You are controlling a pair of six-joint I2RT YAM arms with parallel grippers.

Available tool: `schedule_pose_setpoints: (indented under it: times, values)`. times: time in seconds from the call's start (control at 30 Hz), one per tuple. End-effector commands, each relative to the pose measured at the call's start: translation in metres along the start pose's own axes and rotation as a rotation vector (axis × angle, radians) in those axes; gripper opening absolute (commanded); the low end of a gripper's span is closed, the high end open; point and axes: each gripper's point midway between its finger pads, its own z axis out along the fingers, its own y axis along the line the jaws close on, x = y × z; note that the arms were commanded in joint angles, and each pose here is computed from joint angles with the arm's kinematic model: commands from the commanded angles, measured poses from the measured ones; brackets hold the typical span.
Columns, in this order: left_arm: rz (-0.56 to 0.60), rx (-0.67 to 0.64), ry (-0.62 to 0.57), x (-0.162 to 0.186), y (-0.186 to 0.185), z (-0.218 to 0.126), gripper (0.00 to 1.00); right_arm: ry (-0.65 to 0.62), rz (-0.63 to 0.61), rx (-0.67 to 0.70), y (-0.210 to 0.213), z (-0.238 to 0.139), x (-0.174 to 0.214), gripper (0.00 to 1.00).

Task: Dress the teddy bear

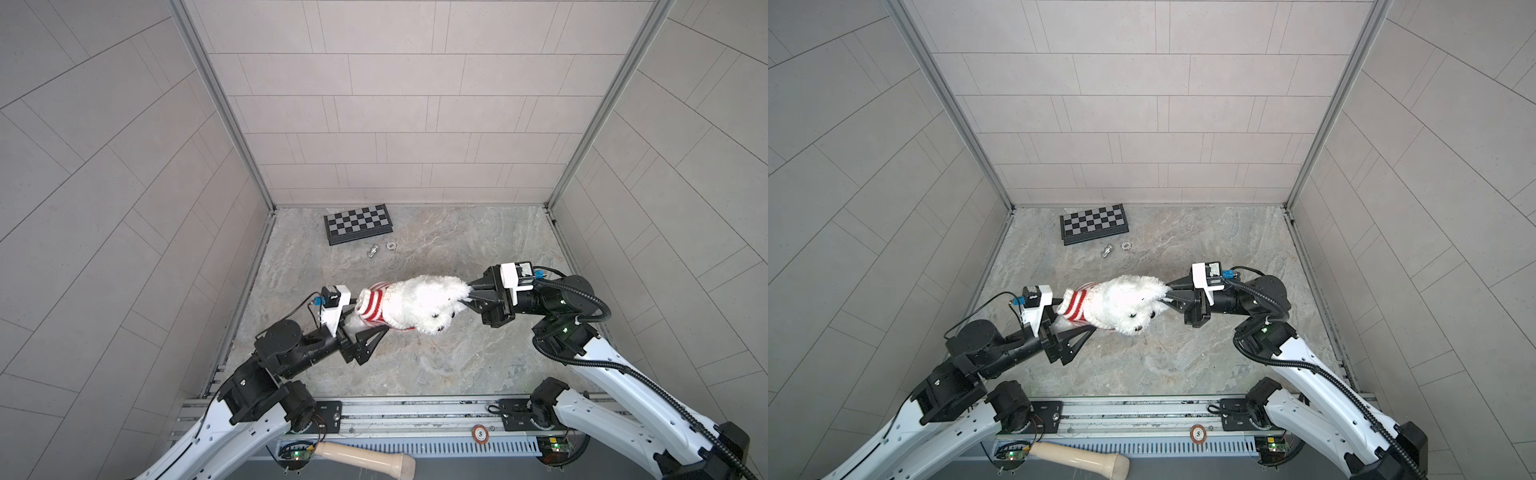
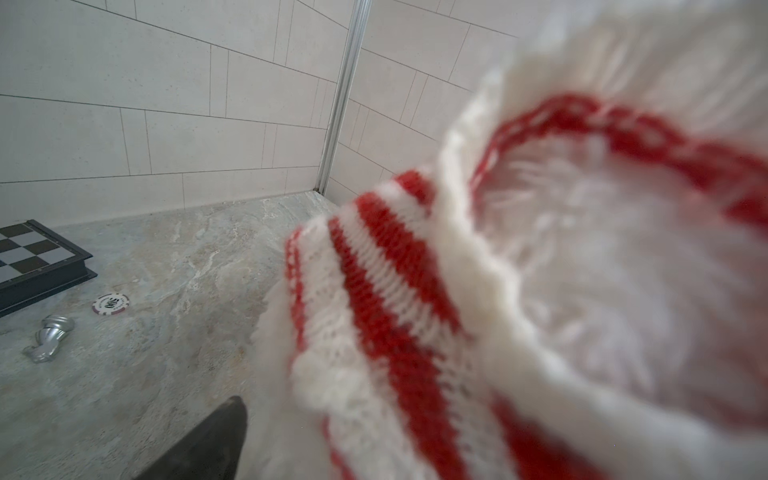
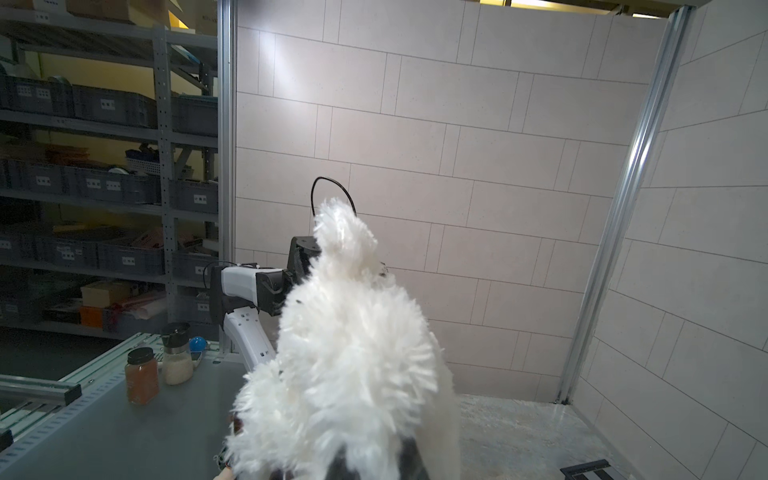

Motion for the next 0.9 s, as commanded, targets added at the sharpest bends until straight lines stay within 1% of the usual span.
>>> schedule_pose_setpoints:
  times: [0.0, 0.1, 0.13, 0.23, 0.27, 0.3, 0.37, 0.4, 0.47, 0.57, 0.67, 0.7, 0.8, 0.87]
  values:
    - [0.011, 0.057, -0.097, -0.022, -0.01, 0.003, 0.7, -0.087, -0.074, -0.027, 0.012, -0.003, -0.029, 0.0]
    - [0.024, 0.053, -0.142, -0.034, -0.012, -0.001, 0.34, -0.071, -0.057, -0.011, 0.008, -0.003, -0.022, 0.0]
    - [0.028, 0.05, -0.151, -0.037, -0.012, -0.002, 0.26, -0.066, -0.05, -0.002, 0.007, -0.004, -0.019, 0.0]
    - [0.047, 0.02, -0.166, -0.046, -0.01, -0.007, 0.08, -0.04, -0.041, 0.055, 0.001, -0.008, -0.007, 0.0]
    - [0.057, -0.008, -0.166, -0.048, -0.007, -0.01, 0.0, -0.021, -0.037, 0.098, -0.004, -0.011, -0.001, 0.07]
    - [0.069, -0.044, -0.163, -0.048, -0.001, -0.012, 0.0, 0.002, -0.036, 0.146, -0.009, -0.015, 0.006, 0.2]
    - [0.101, -0.102, -0.162, -0.05, 0.006, -0.018, 0.0, 0.037, -0.033, 0.227, -0.014, -0.024, 0.017, 0.42]
    - [0.117, -0.128, -0.16, -0.051, 0.01, -0.02, 0.0, 0.05, -0.03, 0.266, -0.016, -0.03, 0.02, 0.51]
    - [0.15, -0.164, -0.151, -0.052, 0.015, -0.022, 0.0, 0.09, -0.039, 0.317, -0.016, -0.039, 0.026, 0.61]
    - [0.2, -0.209, -0.109, -0.047, 0.023, -0.02, 0.0, 0.143, -0.064, 0.391, -0.017, -0.051, 0.025, 0.67]
    - [0.213, -0.222, -0.1, -0.046, 0.025, -0.018, 0.0, 0.178, -0.092, 0.431, -0.021, -0.053, 0.016, 0.67]
    - [0.209, -0.233, -0.106, -0.047, 0.027, -0.019, 0.0, 0.189, -0.099, 0.464, -0.026, -0.055, 0.012, 0.67]
    - [0.187, -0.293, -0.099, -0.047, 0.037, -0.018, 0.0, 0.212, -0.12, 0.491, -0.031, -0.051, 0.0, 0.68]
    - [0.137, -0.329, -0.101, -0.045, 0.045, -0.014, 0.0, 0.24, -0.113, 0.491, -0.033, -0.044, 0.0, 0.68]
